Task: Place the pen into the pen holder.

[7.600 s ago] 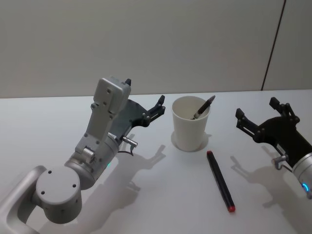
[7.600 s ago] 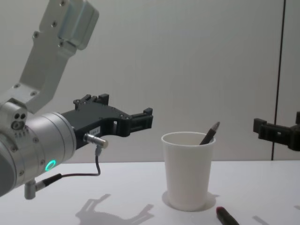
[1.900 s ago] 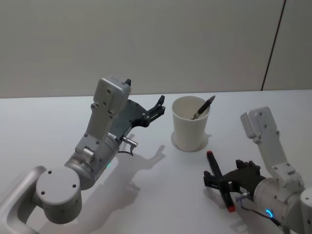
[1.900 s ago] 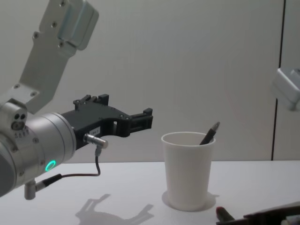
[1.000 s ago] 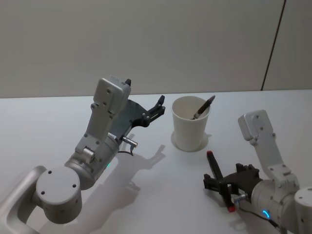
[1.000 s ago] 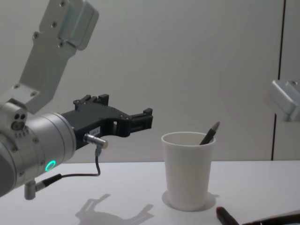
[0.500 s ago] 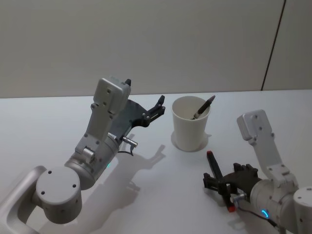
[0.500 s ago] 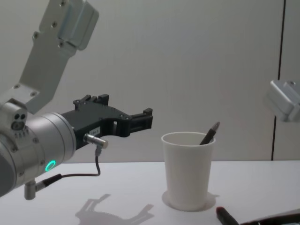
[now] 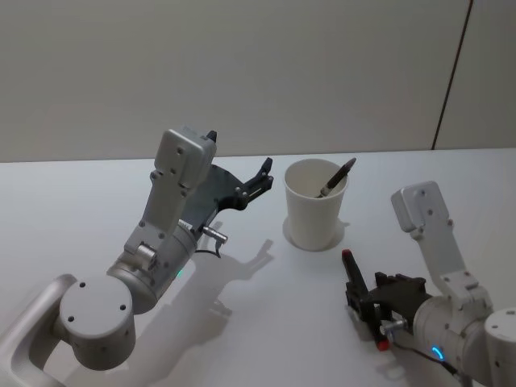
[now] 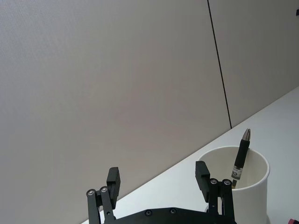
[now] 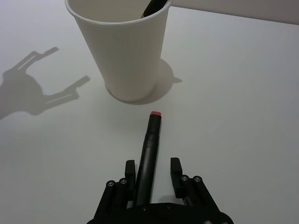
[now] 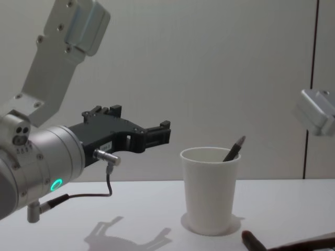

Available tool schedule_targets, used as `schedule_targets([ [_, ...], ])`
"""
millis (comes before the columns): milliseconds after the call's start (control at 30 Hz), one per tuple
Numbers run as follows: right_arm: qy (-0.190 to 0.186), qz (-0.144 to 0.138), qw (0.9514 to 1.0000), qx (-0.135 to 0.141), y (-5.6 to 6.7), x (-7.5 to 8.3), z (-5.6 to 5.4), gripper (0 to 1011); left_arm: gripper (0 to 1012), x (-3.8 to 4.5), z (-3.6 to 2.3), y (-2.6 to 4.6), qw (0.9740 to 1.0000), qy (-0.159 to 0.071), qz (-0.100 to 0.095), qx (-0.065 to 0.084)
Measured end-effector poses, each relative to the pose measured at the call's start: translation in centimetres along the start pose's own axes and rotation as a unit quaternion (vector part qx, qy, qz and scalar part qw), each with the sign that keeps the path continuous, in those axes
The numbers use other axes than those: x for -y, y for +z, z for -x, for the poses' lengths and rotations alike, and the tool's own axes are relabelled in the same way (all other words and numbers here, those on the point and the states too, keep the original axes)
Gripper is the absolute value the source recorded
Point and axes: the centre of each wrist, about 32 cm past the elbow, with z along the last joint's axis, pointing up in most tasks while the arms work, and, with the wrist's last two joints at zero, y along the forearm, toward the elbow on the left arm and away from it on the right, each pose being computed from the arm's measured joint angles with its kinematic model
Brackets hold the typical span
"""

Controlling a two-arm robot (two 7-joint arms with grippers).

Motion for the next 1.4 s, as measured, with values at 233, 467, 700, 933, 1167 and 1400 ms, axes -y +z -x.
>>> schedule_targets([
  [233, 0.000, 0.000, 1.0000, 0.000, -0.01, -0.02, 0.01, 272, 1001, 0.00, 0.00, 0.00, 1.0000, 0.000, 0.000, 0.000],
  [467, 0.000, 0.000, 1.0000, 0.000, -0.01, -0.02, 0.01, 177, 1001, 0.00, 0.00, 0.00, 1.0000, 0.000, 0.000, 0.000],
  [700, 0.000, 0.000, 1.0000, 0.000, -0.01, -0.02, 0.01, 177, 1001, 0.00, 0.00, 0.00, 1.0000, 0.000, 0.000, 0.000],
  [933, 0.001, -0.005, 1.0000, 0.001, -0.08, -0.02, -0.04, 177, 1001, 0.00, 0.00, 0.00, 1.0000, 0.000, 0.000, 0.000],
  [1167, 0.004, -0.029, 0.9996, 0.006, -0.43, 0.22, -0.28, 177, 1001, 0.00, 0.00, 0.00, 1.0000, 0.000, 0.000, 0.000],
  [1400, 0.015, -0.074, 0.9970, 0.014, -0.95, 0.94, -0.81, 177, 1001, 0.00, 0.00, 0.00, 1.0000, 0.000, 0.000, 0.000],
])
